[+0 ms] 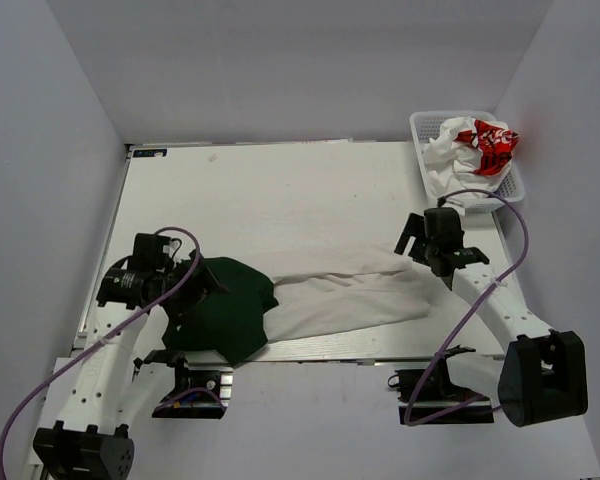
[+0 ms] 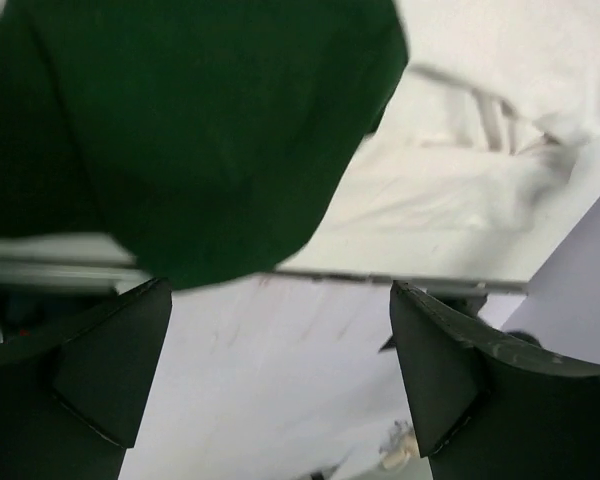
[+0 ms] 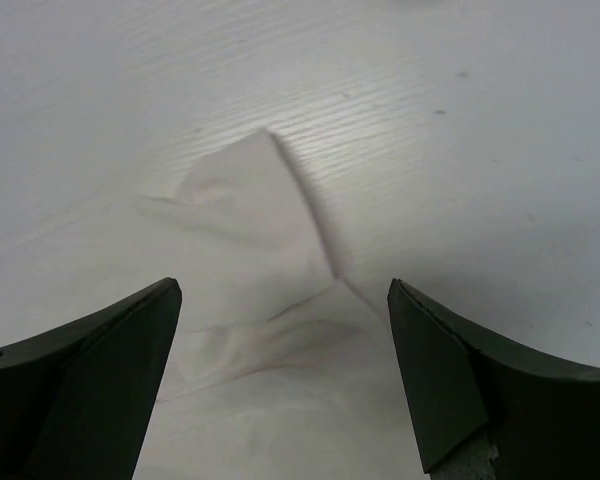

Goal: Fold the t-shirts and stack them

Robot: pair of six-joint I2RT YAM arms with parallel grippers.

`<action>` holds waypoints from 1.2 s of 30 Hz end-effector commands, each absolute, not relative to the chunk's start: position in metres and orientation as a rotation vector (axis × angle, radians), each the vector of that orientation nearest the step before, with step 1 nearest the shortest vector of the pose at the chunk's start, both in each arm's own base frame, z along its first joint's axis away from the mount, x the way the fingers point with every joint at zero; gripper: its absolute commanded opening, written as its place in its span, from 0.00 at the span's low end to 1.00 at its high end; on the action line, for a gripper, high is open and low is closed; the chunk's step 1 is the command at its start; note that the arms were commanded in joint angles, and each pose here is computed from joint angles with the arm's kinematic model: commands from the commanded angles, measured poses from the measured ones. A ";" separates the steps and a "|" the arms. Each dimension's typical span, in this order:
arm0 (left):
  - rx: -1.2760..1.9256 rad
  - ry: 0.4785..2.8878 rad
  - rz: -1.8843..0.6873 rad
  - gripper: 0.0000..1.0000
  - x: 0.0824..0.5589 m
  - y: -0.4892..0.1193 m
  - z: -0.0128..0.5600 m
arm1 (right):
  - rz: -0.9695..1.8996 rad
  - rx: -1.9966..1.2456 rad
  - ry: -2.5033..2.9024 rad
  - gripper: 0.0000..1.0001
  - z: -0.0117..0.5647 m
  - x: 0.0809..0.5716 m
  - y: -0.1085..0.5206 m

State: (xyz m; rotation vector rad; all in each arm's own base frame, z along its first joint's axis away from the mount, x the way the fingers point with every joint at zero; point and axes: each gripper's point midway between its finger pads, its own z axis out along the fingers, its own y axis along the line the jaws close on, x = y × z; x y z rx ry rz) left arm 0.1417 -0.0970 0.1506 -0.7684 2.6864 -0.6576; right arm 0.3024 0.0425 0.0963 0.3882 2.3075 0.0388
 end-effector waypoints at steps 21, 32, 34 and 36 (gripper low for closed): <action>-0.881 2.856 -0.153 1.00 0.310 -0.063 -0.017 | 0.187 0.118 2.678 0.90 0.002 0.295 0.115; -0.589 2.632 -0.350 1.00 0.561 -0.110 -0.031 | 0.338 -0.023 2.822 0.90 -0.003 0.225 0.136; -0.457 2.477 -0.559 1.00 0.617 -0.153 -0.001 | 0.447 -0.169 2.877 0.90 -0.004 0.187 0.155; -0.392 2.378 -0.692 1.00 0.643 -0.197 -0.006 | 0.537 -0.300 2.927 0.90 0.002 0.157 0.164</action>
